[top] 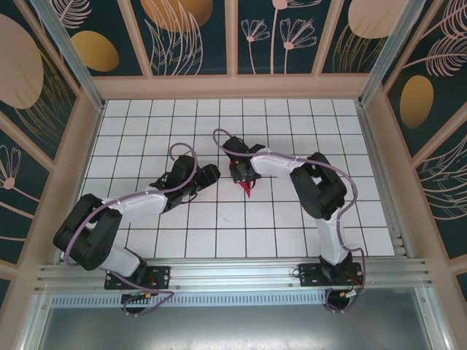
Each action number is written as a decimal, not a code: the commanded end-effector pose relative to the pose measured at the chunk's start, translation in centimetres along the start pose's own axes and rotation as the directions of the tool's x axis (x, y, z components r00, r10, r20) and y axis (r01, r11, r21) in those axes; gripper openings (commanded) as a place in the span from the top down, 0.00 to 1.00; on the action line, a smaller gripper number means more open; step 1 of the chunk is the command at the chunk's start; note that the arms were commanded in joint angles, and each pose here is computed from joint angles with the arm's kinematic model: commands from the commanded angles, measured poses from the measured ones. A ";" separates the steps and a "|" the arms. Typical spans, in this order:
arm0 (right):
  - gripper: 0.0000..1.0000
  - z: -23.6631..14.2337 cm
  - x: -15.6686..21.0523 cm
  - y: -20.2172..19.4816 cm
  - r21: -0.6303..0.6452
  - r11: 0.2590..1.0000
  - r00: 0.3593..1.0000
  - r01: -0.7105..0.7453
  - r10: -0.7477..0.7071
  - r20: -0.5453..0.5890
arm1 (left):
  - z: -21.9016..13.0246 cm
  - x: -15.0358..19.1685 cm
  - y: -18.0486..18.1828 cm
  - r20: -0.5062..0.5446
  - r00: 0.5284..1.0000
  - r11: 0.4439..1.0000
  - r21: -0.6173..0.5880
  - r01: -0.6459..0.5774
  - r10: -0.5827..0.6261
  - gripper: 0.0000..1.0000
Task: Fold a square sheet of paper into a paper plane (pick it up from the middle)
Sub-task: Turn over the paper plane at the center of the table, then move the paper plane to the center of the table, then reset both arms
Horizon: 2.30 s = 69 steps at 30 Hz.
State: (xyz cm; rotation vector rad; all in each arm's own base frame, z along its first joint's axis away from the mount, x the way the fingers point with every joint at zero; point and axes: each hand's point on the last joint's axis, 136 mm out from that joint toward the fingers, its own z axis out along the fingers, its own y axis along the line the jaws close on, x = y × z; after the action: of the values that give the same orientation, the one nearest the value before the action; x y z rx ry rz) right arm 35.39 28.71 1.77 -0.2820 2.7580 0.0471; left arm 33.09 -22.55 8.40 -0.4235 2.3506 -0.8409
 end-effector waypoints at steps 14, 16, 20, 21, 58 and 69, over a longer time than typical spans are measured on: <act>0.91 -1.6 -1.6 -1.0 0.177 0.984 0.995 0.013 -0.030 0.096 | -0.5 -0.6 0.6 0.042 0.999 1.000 -0.016 0.023 -0.022 0.29; 0.92 -3.5 -3.5 -1.9 0.161 0.986 0.987 -0.034 0.008 0.158 | -0.6 -0.7 0.5 0.044 0.999 1.000 -0.014 0.023 -0.022 0.29; 0.93 -3.0 -4.2 -3.6 0.142 0.985 0.987 -0.094 0.073 0.147 | -0.5 -0.6 0.4 0.041 0.999 1.000 -0.007 0.025 -0.025 0.28; 0.93 -2.3 -4.0 -3.8 0.133 0.986 0.988 -0.105 0.089 0.126 | -0.5 -0.6 0.3 0.039 0.999 1.000 -0.004 0.025 -0.025 0.28; 0.62 -14.6 -9.0 -5.5 0.015 0.989 0.928 -0.148 0.134 0.348 | -1.8 -2.5 -0.9 0.103 0.993 0.999 -0.005 -0.054 0.054 0.26; 0.01 -24.7 -4.4 -26.0 0.199 0.829 0.561 -0.522 0.158 0.813 | -11.6 -13.5 7.3 0.447 0.792 0.846 -0.510 -0.155 0.414 0.01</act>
State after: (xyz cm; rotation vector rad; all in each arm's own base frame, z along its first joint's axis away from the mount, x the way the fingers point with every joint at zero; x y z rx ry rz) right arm 35.92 8.05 28.98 0.2569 1.8974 -0.0743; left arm 35.64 -10.86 16.62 -0.4214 2.0152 -0.3197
